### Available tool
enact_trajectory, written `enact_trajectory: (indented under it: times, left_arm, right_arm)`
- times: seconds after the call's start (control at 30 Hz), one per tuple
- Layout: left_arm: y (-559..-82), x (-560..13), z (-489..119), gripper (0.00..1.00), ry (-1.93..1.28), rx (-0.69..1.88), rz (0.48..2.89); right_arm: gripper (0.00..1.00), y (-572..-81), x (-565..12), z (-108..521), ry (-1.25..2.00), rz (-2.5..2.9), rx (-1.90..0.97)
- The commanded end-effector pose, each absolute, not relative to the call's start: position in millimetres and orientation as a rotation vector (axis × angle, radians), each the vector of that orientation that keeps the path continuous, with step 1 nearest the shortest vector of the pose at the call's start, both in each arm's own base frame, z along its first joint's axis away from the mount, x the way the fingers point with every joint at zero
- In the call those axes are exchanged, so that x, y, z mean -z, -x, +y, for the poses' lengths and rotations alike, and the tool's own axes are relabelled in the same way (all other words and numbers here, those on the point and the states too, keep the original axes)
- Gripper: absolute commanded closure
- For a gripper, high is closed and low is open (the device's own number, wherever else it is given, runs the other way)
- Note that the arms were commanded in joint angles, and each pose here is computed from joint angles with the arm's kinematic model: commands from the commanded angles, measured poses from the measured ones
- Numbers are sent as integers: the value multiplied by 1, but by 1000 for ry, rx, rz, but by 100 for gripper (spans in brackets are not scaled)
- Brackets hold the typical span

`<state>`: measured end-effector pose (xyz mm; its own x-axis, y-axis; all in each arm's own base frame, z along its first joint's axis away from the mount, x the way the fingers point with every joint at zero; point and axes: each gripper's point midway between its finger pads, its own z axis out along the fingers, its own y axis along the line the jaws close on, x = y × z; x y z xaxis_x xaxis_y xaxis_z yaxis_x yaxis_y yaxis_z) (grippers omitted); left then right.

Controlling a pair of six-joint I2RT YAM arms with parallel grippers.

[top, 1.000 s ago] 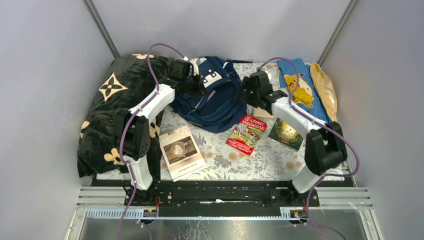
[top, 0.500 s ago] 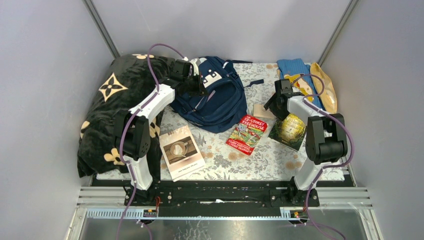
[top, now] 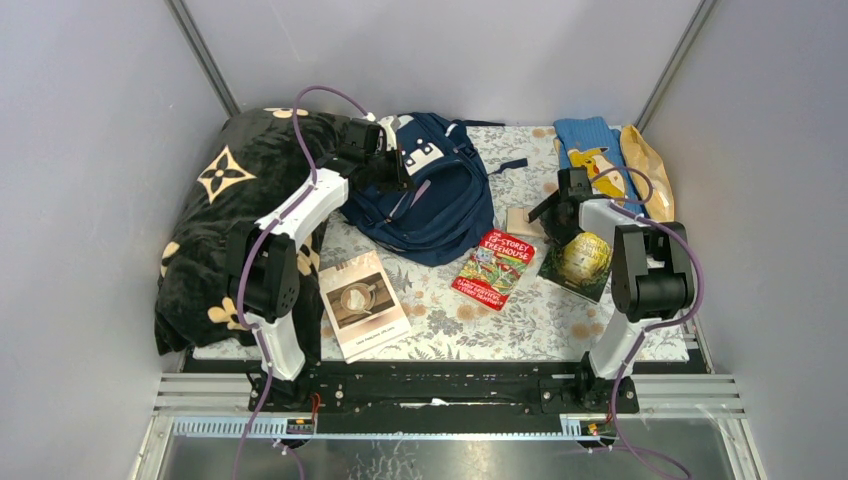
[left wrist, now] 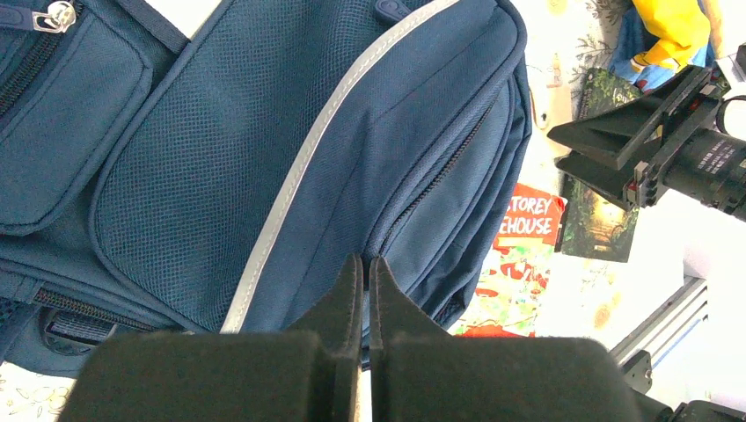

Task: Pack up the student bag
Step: Pick up the personal item from the center of the board.

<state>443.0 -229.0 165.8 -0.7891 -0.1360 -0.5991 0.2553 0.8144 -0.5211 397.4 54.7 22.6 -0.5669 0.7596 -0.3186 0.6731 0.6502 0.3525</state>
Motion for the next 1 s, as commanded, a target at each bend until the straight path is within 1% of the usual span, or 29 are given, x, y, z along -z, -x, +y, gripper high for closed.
enact_trajectory:
  times: [0.0,0.13,0.2,0.23,0.33,0.37,0.53,0.73,0.87,0.97]
  left_arm:
    - [-446,-182,-224,100,-79,799,2308]
    - [-444,-181,-224,100,-75,801,2312]
    - [-443,-181,-224,100,-72,800,2313]
    - [-443,-182,-224,100,-72,801,2312]
    - [-442,-181,-224,100,-77,801,2315]
    - [-441,-181,-223,100,-79,798,2319]
    - [-440,-177,-220,100,-88,775,2332]
    - [-441,-177,-221,100,-84,780,2335]
    - [-445,-177,-220,100,-88,762,2331]
    - [-448,-179,-219,100,-94,747,2325]
  right_arm:
    - [30,-406,-27,69,-1173,2387,-384]
    - [34,-413,-22,67,-1186,2373,-369]
    - [41,-416,-18,58,-1195,2355,-311]
    - [49,-417,-16,53,-1195,2350,-270]
    - [90,-417,-9,39,-1207,2361,-151]
    - [99,-418,-8,37,-1206,2365,-138]
    - [100,-424,-17,42,-1142,2363,-209]
    - [100,-423,-64,38,-1058,2261,-248]
    - [100,-414,-93,37,-1023,2246,-254]
    - [100,-408,-115,42,-999,2217,-310]
